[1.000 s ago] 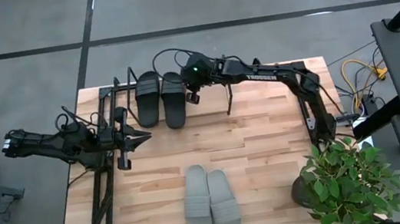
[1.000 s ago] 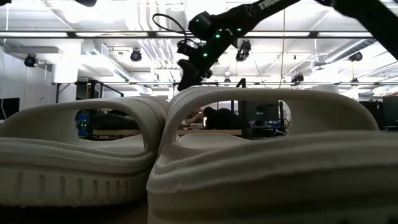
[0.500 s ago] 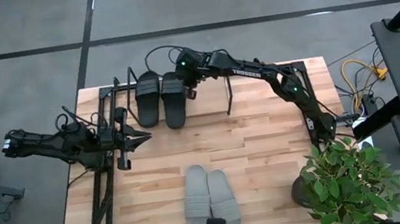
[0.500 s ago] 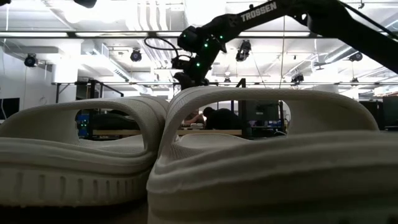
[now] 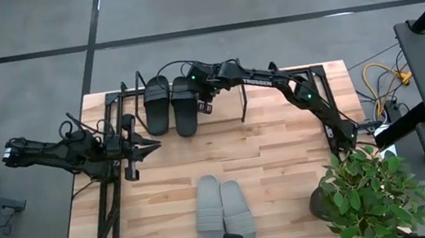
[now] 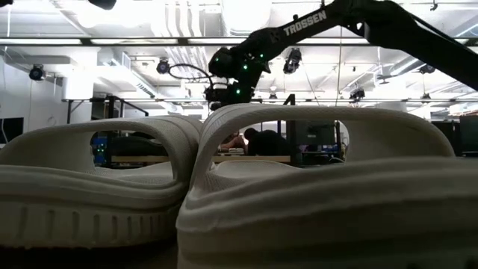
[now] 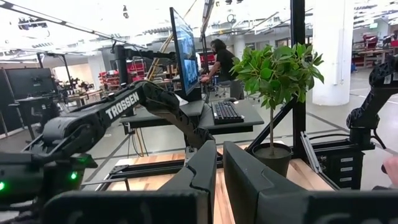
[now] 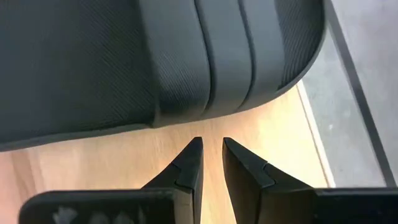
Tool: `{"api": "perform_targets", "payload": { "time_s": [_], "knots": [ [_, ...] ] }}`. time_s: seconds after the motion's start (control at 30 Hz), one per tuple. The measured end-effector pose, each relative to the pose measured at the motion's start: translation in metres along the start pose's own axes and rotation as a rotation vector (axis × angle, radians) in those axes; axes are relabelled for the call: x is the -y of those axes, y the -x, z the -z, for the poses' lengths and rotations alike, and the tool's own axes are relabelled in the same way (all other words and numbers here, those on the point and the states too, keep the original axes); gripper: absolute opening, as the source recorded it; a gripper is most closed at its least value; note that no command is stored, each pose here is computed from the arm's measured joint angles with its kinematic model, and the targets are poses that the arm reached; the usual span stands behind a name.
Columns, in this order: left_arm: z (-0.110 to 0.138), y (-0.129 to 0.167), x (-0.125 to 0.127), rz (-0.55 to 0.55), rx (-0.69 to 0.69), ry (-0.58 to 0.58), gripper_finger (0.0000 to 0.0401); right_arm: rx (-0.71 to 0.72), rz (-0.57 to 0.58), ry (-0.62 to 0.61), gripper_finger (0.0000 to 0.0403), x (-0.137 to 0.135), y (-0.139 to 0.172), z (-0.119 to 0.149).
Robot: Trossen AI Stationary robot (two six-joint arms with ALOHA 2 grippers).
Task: Pick and place slides into the shelf
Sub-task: Adjust the right black slide from the shelf
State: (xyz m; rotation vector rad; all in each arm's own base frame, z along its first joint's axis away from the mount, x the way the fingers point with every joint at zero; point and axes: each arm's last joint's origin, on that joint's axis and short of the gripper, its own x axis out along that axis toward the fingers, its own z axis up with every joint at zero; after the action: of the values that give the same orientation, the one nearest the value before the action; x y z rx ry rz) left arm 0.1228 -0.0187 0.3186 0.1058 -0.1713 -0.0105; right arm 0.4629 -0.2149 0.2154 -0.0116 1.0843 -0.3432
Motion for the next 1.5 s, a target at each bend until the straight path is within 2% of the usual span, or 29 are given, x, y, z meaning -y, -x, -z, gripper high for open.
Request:
{"api": "perform_targets", "payload": {
  "time_s": [0.33, 0.53, 0.97, 1.33, 1.5],
  "knots": [
    [0.0, 0.0, 0.0, 0.0, -0.002, -0.001, 0.0015, 0.021, -0.013, -0.01, 0.0052, -0.004, -0.01, 0.0],
    [0.0, 0.0, 0.0, -0.001, 0.0, 0.0, 0.0015, 0.072, -0.071, -0.029, 0.0052, -0.005, -0.012, -0.002],
    [0.0, 0.0, 0.0, 0.0, -0.001, -0.001, 0.0015, 0.107, -0.061, -0.033, 0.0052, -0.005, -0.012, -0.006],
    [0.0, 0.0, 0.0, 0.0, -0.001, -0.001, 0.0015, 0.157, -0.036, -0.085, 0.0052, 0.008, -0.012, -0.008],
    [0.0, 0.0, 0.0, 0.001, -0.001, -0.001, 0.0015, 0.108, -0.027, -0.092, 0.0051, 0.008, -0.012, -0.004]
  ]
}}
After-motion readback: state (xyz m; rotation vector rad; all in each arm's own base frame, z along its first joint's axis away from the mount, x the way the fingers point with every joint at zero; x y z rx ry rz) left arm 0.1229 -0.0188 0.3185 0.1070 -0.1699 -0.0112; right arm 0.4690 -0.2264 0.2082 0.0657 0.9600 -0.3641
